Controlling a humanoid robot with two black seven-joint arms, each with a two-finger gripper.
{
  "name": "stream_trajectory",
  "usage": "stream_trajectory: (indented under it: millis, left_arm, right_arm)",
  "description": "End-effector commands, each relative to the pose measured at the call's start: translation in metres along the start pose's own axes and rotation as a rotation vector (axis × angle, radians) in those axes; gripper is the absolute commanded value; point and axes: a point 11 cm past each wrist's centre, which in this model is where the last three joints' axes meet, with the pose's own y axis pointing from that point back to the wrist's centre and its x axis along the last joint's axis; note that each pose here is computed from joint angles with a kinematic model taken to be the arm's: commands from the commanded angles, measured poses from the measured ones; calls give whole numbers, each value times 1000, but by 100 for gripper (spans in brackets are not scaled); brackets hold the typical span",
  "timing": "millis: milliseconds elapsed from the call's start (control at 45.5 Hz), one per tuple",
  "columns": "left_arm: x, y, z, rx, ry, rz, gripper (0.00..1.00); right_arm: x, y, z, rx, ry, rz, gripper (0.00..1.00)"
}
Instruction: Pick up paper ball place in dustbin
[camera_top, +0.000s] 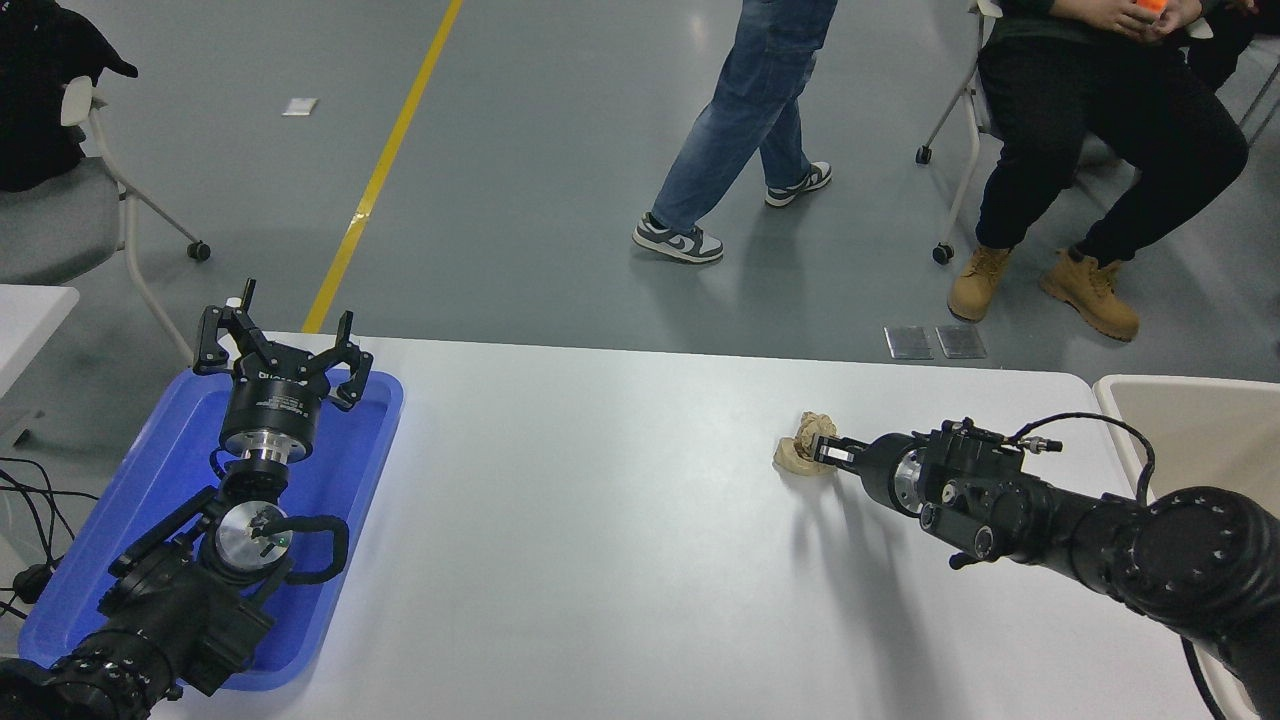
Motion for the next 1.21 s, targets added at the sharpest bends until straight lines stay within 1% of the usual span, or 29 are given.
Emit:
stream_trajectory:
  millis: [0,154,264,462,659,923,1187]
  left_arm:
    - [0,0,0,0,0,0,100]
    - [-1,-1,0,-1,0,-1,100]
    - [0,0,0,0,0,0,100]
    - [0,0,0,0,0,0,100]
    - [0,0,0,0,0,0,100]
    - [-1,-1,0,-1,0,-1,100]
    - [0,0,0,0,0,0,100]
  right_arm:
    - [-1,0,-4,30,66,-10,0]
    - [12,2,-6,34,74,-4,0]
    - [36,10,7,6,73,17,0]
    - [70,31,30,-36,84,-15,0]
    - [105,59,37,-42,43,-67,0]
    - [174,110,36,-58,40,-86,0]
    - [234,163,32,-68,0,-91,0]
